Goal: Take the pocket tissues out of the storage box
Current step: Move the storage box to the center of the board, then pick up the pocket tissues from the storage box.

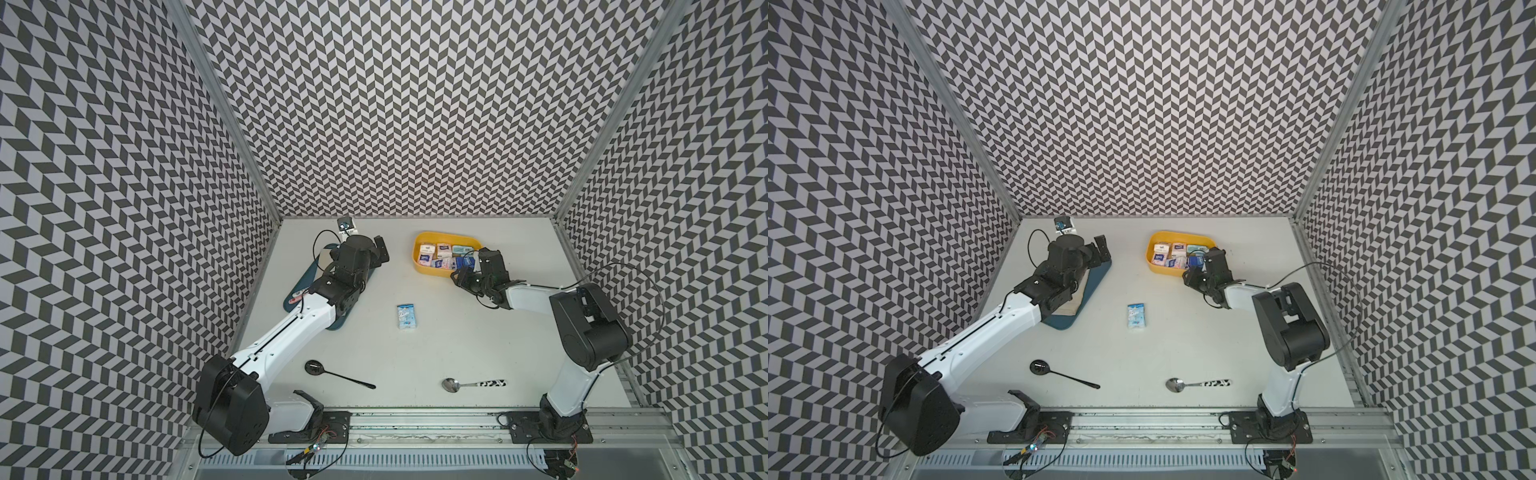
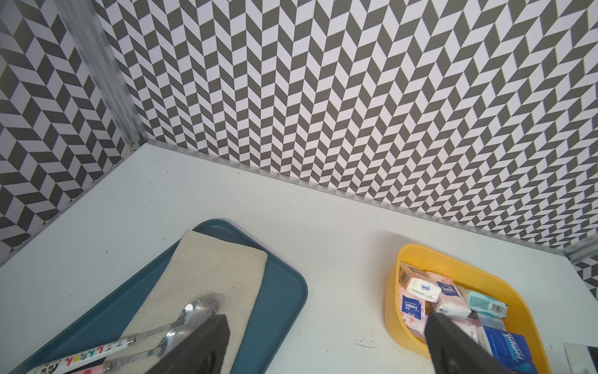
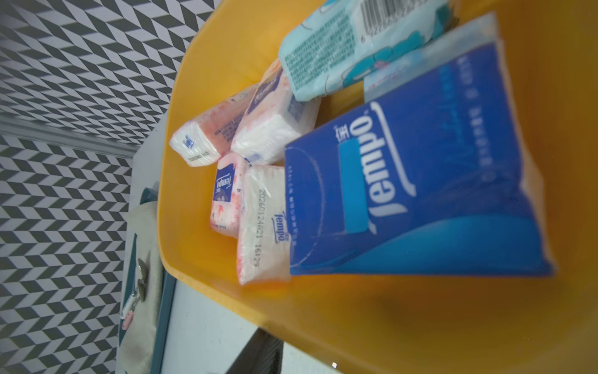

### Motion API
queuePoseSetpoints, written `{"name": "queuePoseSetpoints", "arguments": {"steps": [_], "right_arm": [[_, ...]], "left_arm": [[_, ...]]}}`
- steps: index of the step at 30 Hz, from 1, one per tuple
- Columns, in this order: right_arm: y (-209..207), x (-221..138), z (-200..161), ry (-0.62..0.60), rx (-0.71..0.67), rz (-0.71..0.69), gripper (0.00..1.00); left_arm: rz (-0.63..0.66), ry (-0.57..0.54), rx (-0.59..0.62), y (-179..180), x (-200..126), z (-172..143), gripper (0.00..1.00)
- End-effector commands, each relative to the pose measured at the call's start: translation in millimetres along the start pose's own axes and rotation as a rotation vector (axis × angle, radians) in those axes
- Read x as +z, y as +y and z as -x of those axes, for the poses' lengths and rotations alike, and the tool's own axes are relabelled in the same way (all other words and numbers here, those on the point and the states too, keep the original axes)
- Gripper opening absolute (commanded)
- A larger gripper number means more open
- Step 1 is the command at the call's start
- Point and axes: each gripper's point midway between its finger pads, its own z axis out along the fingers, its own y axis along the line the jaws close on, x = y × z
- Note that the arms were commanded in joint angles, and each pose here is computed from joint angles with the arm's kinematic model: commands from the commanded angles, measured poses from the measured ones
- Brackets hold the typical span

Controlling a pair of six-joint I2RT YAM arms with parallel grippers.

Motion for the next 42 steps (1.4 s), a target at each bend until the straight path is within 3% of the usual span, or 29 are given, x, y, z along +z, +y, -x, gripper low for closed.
{"name": "queuePoseSetpoints", "arguments": {"steps": [1, 5, 9, 14, 18, 22, 32, 39, 42], "right_arm": [[50, -21, 18, -0.061, -0.159, 0.066, 0.48], [95, -45, 32, -0.142, -0.250, 0.082, 0.49], [114, -41, 57, -0.189, -0.287, 0.058, 0.51], [118, 5, 77, -0.154, -0.374, -0.008, 0.55], [114, 44, 84, -0.064, -0.371, -0.052, 0.55], [108, 62, 92, -0.075, -0.323, -0.036, 0.56], [92, 88, 82, -0.020, -0.269, 0.019, 0.58], [86, 89, 63, 0.026, -0.257, 0.060, 0.50], [78, 86, 58, 0.028, -0.255, 0.055, 0.41]], "left_arm": [[0.009, -0.027, -0.018, 0, 3, 13, 0.99], [0.018, -0.014, -0.030, 4, 9, 10, 0.99], [0.022, 0.003, -0.033, 3, 15, 8, 0.99], [0.020, 0.008, -0.029, 1, 16, 12, 0.99], [0.011, 0.004, -0.033, -1, 16, 16, 0.99], [0.001, 0.009, -0.031, -3, 16, 16, 0.99], [-0.011, 0.000, -0.029, -6, 15, 20, 0.99], [-0.024, 0.011, -0.028, -9, 18, 15, 0.99], [-0.035, 0.020, -0.032, -13, 21, 15, 0.99]]}}
